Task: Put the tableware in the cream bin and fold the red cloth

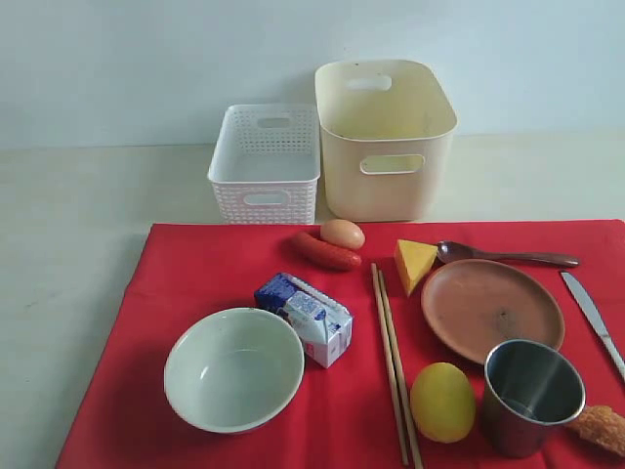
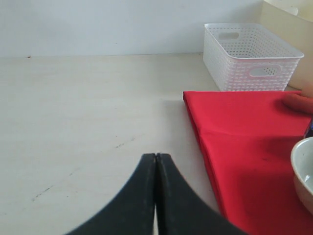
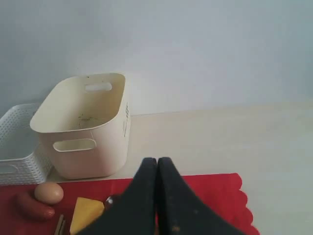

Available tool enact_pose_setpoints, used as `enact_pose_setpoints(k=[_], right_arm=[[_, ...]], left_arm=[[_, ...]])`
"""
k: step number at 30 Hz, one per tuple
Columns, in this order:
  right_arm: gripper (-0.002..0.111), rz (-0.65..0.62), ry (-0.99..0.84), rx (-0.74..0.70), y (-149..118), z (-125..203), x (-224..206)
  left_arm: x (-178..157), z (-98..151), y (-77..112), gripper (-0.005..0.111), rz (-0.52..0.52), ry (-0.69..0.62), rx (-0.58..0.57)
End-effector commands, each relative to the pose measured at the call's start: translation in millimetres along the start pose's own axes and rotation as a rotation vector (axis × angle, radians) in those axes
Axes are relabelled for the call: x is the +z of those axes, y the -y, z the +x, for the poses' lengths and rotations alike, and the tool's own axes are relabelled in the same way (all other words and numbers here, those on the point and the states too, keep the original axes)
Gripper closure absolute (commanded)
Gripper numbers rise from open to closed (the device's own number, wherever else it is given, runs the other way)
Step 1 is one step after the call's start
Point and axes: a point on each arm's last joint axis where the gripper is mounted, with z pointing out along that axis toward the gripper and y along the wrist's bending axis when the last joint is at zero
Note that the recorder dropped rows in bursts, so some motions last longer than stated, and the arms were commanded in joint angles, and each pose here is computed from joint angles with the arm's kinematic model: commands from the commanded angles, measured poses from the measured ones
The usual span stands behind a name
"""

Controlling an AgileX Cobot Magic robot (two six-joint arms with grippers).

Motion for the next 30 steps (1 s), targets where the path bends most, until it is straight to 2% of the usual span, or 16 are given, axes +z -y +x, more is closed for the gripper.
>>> enact_pose_setpoints(k=[1, 14, 30], right_arm=[[0.108, -0.015, -0.057, 0.031, -2.0, -2.3, 15.9], [0.108, -0.134, -0.362, -0.014, -14.0, -0.3, 68.3], [0.108, -0.159, -0.384, -0.034, -15.7, 1.3, 74.2]], left_arm=[[0.0, 0.3, -0.1, 0.107, -0.002, 0.007, -0.012], [0.0, 0.3, -0.1, 0.107, -0.002, 0.007, -0.012], [0.0, 0.3, -0.1, 0.107, -0.002, 0.007, -0.012]])
